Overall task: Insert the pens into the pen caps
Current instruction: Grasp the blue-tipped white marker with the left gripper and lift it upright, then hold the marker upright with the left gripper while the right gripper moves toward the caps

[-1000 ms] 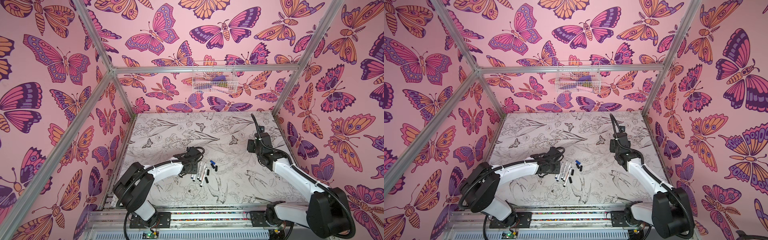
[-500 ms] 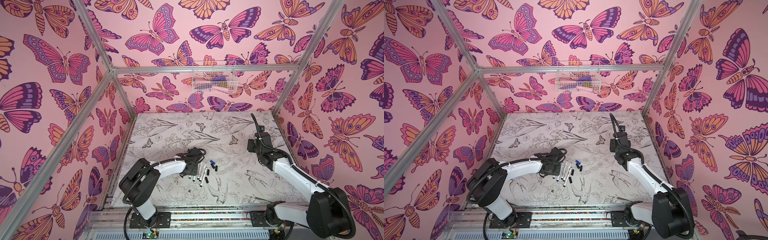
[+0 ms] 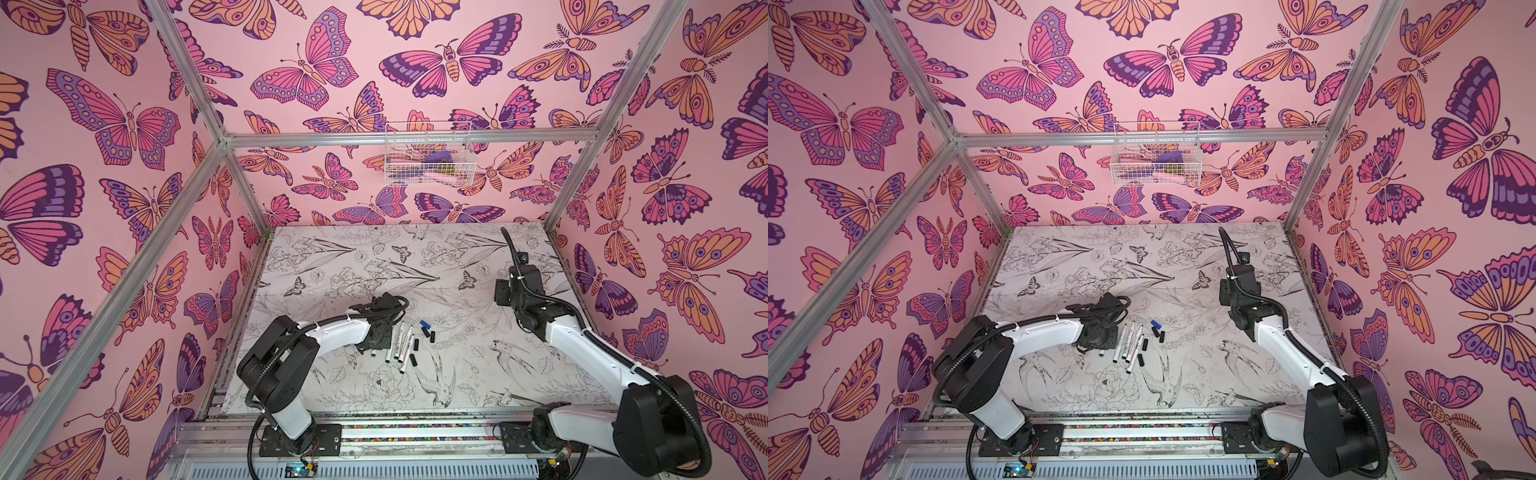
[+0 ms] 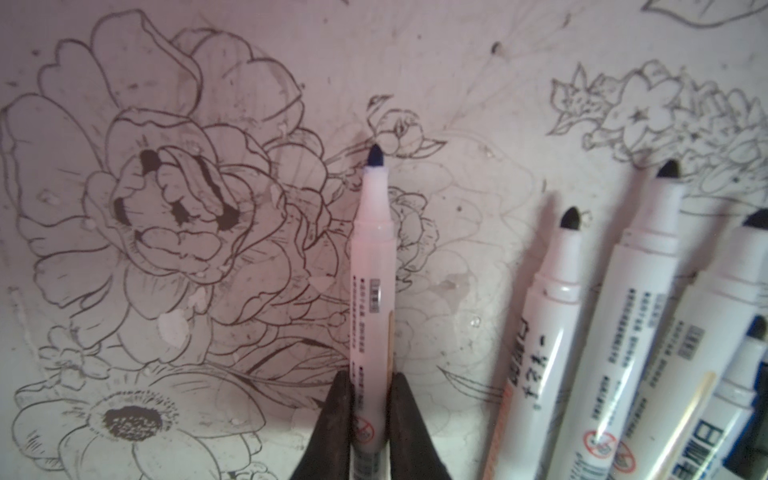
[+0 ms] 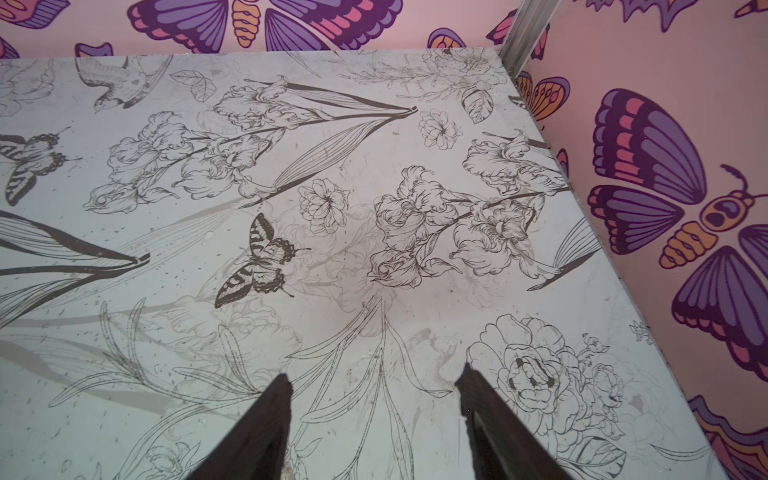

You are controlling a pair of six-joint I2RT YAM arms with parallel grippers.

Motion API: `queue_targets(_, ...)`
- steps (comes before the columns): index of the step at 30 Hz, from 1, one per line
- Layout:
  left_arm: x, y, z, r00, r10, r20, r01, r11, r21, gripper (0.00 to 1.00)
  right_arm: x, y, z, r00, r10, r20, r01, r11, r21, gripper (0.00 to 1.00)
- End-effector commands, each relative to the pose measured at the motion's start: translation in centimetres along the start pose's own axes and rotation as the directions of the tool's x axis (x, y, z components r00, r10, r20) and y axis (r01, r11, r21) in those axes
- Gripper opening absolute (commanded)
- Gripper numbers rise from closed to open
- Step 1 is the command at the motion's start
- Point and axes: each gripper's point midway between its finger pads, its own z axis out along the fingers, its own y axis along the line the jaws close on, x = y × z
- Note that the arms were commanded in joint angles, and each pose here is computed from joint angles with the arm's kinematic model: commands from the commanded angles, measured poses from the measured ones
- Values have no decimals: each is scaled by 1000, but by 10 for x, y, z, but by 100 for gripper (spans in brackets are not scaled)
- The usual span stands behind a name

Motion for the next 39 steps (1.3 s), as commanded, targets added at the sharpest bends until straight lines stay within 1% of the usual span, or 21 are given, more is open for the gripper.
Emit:
queue_targets(1,4,1,-7,1000,-24,-13,24,998,50,0,-19,14,-10,999,30,27,-27,995,-100,67)
queue_targets(3,-6,-10,-20,999,-24,48,18,991,133,0,-18,29,-14,998,63,4,-61,981,-185,66)
queue_targets(4,-13,-19,-29,996,-18,89,1,981,195,0,-16,43,-17,998,59,-19,-62,962,-267,66)
queue_targets(6,-25,-32,-47,984,-37,174,-15,956,292,0,-13,66,-25,995,81,-55,-96,921,-378,65)
queue_targets(8,-36,-41,-65,963,-66,261,-37,927,372,0,-8,92,-35,989,102,-106,-141,861,-488,64)
queue_targets(10,-45,-48,-82,932,-105,348,-67,891,449,0,-2,127,-51,984,95,-149,-167,778,-606,63)
queue_targets(12,-46,-55,-90,911,-121,395,-104,858,503,0,4,158,-67,984,70,-165,-164,717,-678,61)
queue_targets(13,-48,-57,-106,891,-135,433,-134,834,536,0,5,172,-75,984,61,-167,-163,688,-708,61)
queue_targets(16,-48,-63,-117,874,-132,467,-181,805,566,0,5,211,-99,983,49,-177,-170,607,-776,60)
queue_targets(18,-46,-68,-123,864,-128,487,-214,782,585,0,4,232,-114,981,42,-190,-182,540,-822,60)
queue_targets(19,-45,-72,-127,857,-119,502,-242,766,596,0,3,240,-120,981,29,-192,-179,519,-836,60)
queue_targets(22,-42,-80,-134,839,-85,538,-306,744,594,0,3,258,-131,981,2,-193,-170,482,-860,60)
queue_targets(24,-41,-85,-137,835,-72,545,-324,736,594,0,2,264,-132,979,8,-206,-185,474,-861,59)
queue_targets(28,-42,-91,-143,828,-65,557,-345,724,598,0,2,269,-125,976,11,-217,-194,489,-850,57)
queue_targets(30,-44,-92,-145,821,-71,566,-345,728,592,0,5,273,-124,974,0,-226,-197,489,-850,56)
queue_targets(37,-47,-97,-150,812,-73,580,-357,723,592,0,21,285,-129,968,-50,-247,-196,467,-862,50)
queue_targets(39,-47,-98,-149,812,-69,579,-360,723,590,0,24,288,-130,966,-62,-253,-195,469,-861,47)
